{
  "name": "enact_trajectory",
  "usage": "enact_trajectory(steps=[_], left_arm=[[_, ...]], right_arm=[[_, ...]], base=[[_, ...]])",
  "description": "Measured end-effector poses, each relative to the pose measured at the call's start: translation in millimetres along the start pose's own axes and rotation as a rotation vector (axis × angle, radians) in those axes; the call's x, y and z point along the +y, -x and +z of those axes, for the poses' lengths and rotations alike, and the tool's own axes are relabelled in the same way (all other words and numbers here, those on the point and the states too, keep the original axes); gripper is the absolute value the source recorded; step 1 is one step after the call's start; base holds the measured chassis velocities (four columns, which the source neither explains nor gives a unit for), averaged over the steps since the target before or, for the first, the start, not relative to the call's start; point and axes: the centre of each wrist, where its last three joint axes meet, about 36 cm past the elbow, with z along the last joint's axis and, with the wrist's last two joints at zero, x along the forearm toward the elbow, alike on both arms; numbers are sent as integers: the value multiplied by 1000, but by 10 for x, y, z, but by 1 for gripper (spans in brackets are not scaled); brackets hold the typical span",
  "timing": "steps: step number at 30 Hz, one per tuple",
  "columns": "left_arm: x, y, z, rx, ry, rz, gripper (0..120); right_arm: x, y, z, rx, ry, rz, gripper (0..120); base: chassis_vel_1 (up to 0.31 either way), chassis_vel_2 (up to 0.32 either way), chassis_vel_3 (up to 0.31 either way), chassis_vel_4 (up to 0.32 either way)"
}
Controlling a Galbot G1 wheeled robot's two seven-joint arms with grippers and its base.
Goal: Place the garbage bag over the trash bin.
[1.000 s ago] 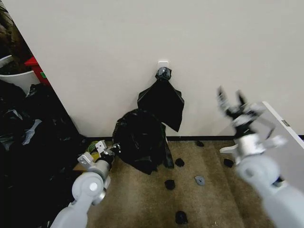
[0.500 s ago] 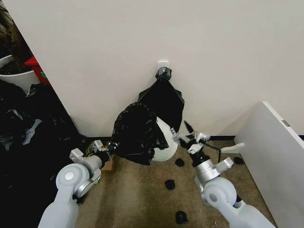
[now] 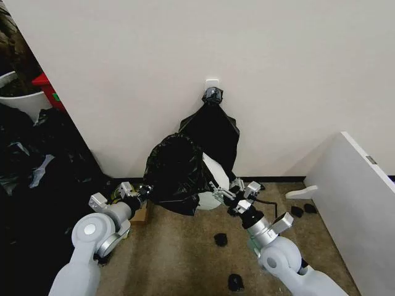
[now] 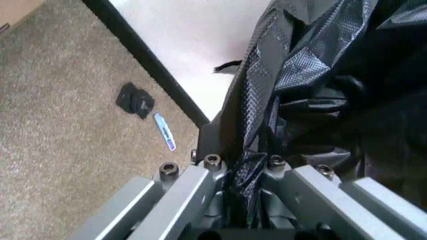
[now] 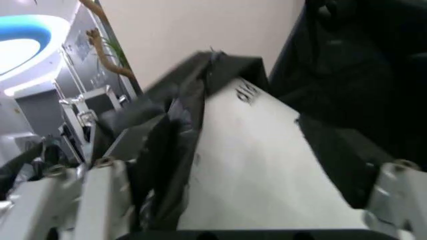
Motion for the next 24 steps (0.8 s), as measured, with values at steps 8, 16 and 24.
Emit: enact_trajectory(steps=[8, 16, 24], left_arm=[[1, 4, -58, -18, 6, -1, 1], [-1, 34, -38, -27, 29, -4, 1], [11, 40, -27, -39, 38, -9, 1]], right_arm=[[-149, -119, 45, -15, 48, -104, 39], [-181, -181, 106, -12, 88, -218, 8], [-172, -198, 133, 1, 89, -214, 0]], base=[[0, 0, 0, 0], [0, 0, 0, 0], [0, 0, 0, 0]])
